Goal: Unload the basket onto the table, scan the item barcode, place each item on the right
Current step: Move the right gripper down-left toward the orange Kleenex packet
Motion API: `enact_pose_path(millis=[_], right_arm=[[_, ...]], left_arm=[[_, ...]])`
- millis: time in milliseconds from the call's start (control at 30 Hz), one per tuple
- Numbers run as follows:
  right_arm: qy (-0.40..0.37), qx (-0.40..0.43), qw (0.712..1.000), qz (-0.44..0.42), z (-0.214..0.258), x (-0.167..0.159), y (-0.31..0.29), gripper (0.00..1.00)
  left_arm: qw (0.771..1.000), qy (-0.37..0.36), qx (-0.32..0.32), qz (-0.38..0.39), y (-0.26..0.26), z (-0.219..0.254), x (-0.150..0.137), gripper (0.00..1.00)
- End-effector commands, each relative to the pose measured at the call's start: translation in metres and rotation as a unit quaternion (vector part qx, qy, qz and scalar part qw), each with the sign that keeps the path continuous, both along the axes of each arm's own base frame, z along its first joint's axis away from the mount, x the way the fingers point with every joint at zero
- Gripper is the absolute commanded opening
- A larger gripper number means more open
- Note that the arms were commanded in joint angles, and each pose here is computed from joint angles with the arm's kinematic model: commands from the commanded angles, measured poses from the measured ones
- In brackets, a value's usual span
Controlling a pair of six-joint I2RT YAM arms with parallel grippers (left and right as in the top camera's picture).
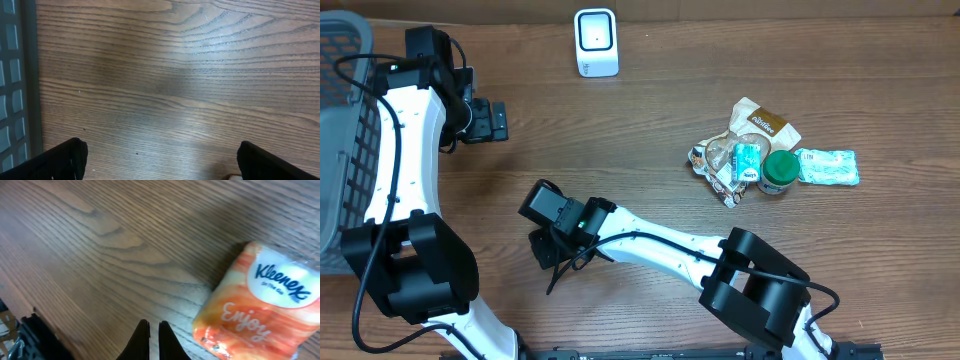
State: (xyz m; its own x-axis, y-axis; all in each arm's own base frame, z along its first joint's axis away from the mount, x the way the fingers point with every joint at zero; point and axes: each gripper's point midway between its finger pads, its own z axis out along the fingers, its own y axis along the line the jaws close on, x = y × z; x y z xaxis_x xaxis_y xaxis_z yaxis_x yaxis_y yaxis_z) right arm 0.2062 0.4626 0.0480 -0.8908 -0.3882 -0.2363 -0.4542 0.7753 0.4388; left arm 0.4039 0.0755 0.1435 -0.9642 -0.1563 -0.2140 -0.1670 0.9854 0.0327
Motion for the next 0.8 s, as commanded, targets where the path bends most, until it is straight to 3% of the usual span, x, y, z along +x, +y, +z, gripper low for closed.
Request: enact_pose_path(millis=[0, 433, 767], right_arm=[[-0.011, -0.012, 1.0, -0.012, -0.006, 0.006, -0.006, 0.05], [-0.006, -0.055, 0.998, -0.022, -0.024, 0.004, -0.029, 0.05], [0.015, -0.131, 0.985, -0.114, -0.036, 0.062, -0.103, 0.04]], left_arm=[[1.0, -0.013, 0.005, -0.004, 0.003, 0.009, 0.003, 1.0], [1.0, -0.013, 0.005, -0.004, 0.002, 0.009, 0.003, 1.0], [1.0, -0.013, 0.005, -0.004, 0.002, 0.009, 0.003, 1.0]])
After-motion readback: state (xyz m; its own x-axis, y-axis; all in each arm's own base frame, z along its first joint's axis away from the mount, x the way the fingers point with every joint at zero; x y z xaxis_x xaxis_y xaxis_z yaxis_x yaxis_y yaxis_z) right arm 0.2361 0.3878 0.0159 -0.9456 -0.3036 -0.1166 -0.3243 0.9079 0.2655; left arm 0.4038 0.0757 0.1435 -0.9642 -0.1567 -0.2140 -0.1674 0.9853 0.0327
